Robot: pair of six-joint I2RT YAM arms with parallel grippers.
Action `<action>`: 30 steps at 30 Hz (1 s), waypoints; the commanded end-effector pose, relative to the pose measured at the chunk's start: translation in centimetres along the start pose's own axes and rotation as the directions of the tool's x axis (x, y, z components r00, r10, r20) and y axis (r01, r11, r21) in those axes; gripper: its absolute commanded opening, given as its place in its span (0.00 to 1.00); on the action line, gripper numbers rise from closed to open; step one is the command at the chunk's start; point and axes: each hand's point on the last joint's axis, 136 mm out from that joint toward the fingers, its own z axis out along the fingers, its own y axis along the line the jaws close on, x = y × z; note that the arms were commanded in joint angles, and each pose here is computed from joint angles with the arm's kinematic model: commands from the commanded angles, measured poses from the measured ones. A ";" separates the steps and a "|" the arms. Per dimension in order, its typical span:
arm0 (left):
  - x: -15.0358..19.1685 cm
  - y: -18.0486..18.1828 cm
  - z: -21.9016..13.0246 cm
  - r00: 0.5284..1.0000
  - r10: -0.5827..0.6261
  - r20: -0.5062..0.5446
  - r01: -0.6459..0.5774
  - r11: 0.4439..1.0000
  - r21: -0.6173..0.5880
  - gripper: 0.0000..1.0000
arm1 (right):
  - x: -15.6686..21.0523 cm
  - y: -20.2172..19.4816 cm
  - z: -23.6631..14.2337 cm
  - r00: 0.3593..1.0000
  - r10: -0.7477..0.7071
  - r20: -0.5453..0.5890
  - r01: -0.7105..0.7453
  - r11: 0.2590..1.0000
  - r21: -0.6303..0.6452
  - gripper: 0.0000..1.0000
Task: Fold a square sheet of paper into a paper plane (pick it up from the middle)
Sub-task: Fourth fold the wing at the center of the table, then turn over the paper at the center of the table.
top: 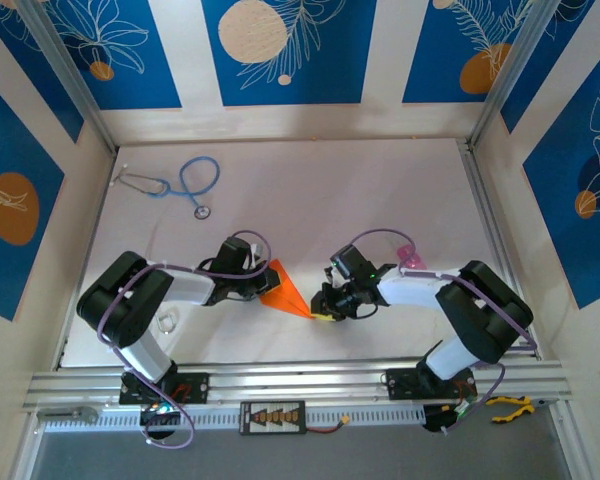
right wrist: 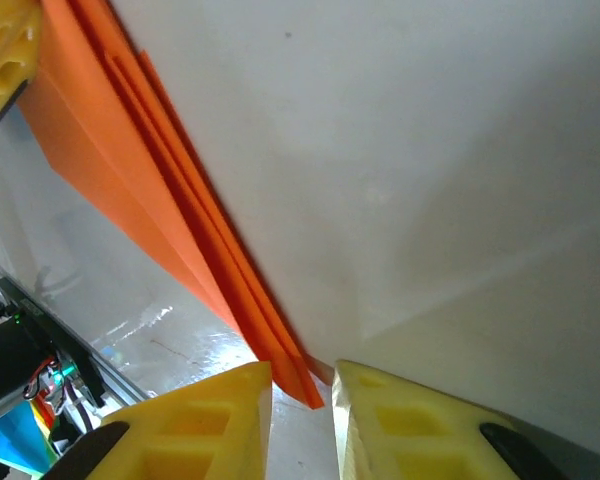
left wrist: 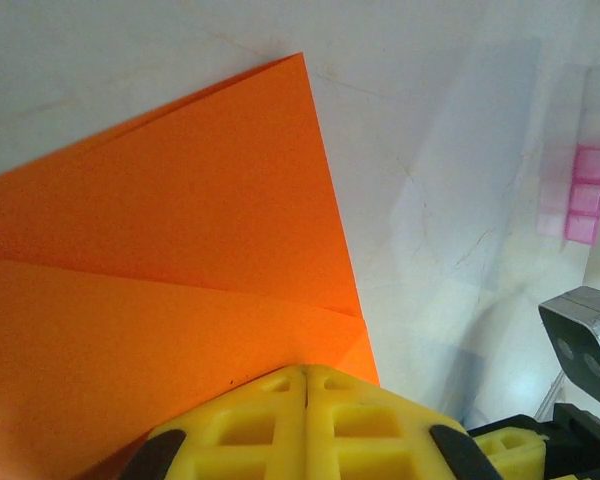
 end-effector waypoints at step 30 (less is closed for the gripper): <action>0.4 2.3 0.1 0.997 -0.070 -0.011 0.069 0.995 -0.070 0.02 | -0.5 3.0 1.0 0.997 -0.068 -0.030 0.063 0.986 -0.151 0.20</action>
